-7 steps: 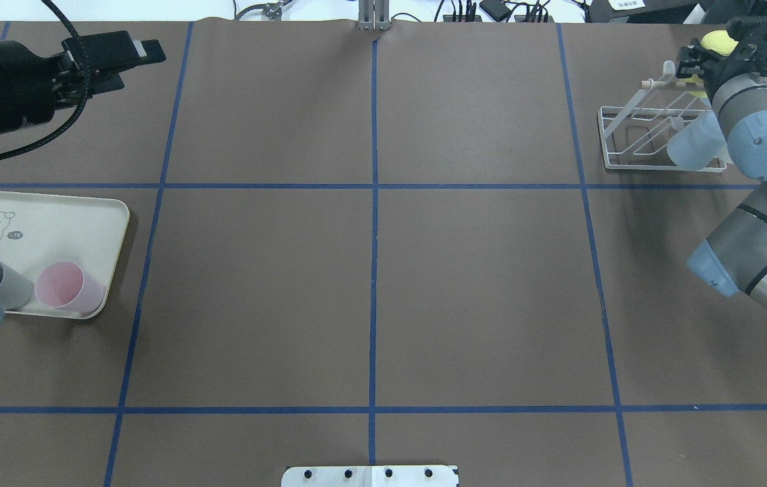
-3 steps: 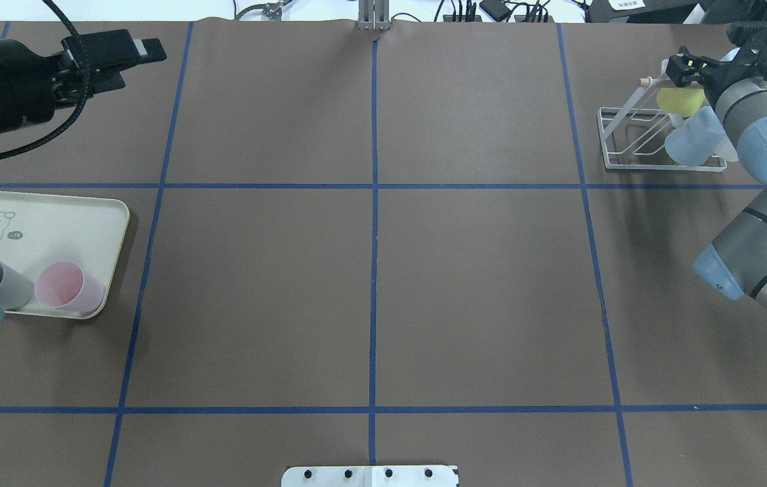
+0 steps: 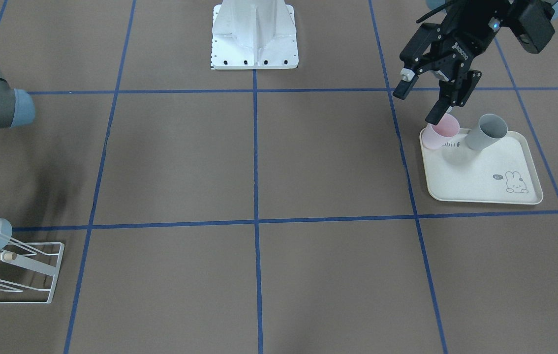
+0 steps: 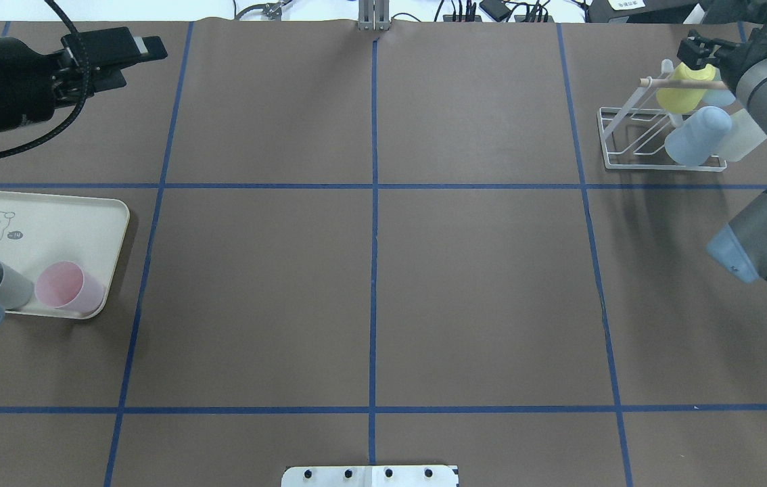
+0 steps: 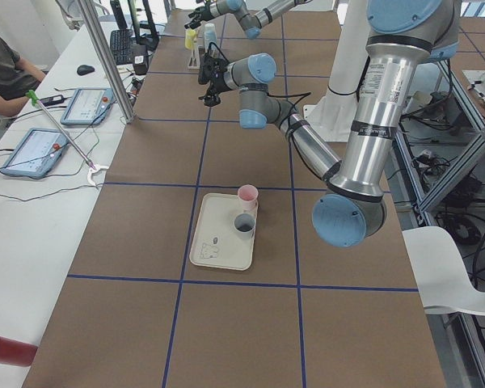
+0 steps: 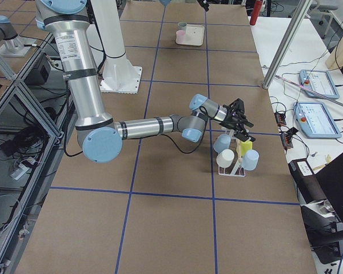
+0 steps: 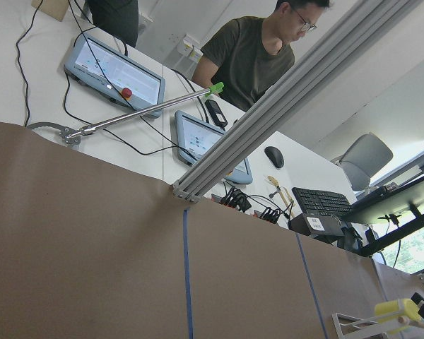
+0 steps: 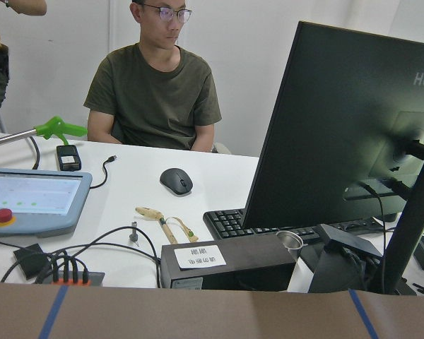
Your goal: Transfer IKEA cup to right arm and place on rack
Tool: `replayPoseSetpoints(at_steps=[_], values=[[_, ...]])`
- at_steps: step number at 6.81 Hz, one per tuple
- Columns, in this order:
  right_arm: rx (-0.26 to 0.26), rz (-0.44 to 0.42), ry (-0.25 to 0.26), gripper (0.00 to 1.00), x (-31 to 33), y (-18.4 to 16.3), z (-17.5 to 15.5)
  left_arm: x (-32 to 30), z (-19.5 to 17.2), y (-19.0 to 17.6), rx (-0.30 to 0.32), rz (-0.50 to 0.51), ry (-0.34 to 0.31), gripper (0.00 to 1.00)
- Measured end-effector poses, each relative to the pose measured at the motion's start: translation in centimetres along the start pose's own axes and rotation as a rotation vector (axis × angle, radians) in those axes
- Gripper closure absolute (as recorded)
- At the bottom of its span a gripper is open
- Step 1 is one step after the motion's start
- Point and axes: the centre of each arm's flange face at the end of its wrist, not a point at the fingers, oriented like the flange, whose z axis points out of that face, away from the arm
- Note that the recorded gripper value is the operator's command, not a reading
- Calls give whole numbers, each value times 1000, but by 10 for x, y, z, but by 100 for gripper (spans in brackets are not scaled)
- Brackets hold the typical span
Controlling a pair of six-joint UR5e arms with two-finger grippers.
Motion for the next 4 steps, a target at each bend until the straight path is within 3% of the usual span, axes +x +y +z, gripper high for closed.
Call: replayPoseSetpoints(at_steps=[2, 4], values=[[-34, 1, -53, 0, 36, -51, -21, -3, -2, 0, -21, 21, -2, 0], [-146, 6, -117, 0, 32, -105, -84, -28, -26, -14, -60, 116, -37, 0]])
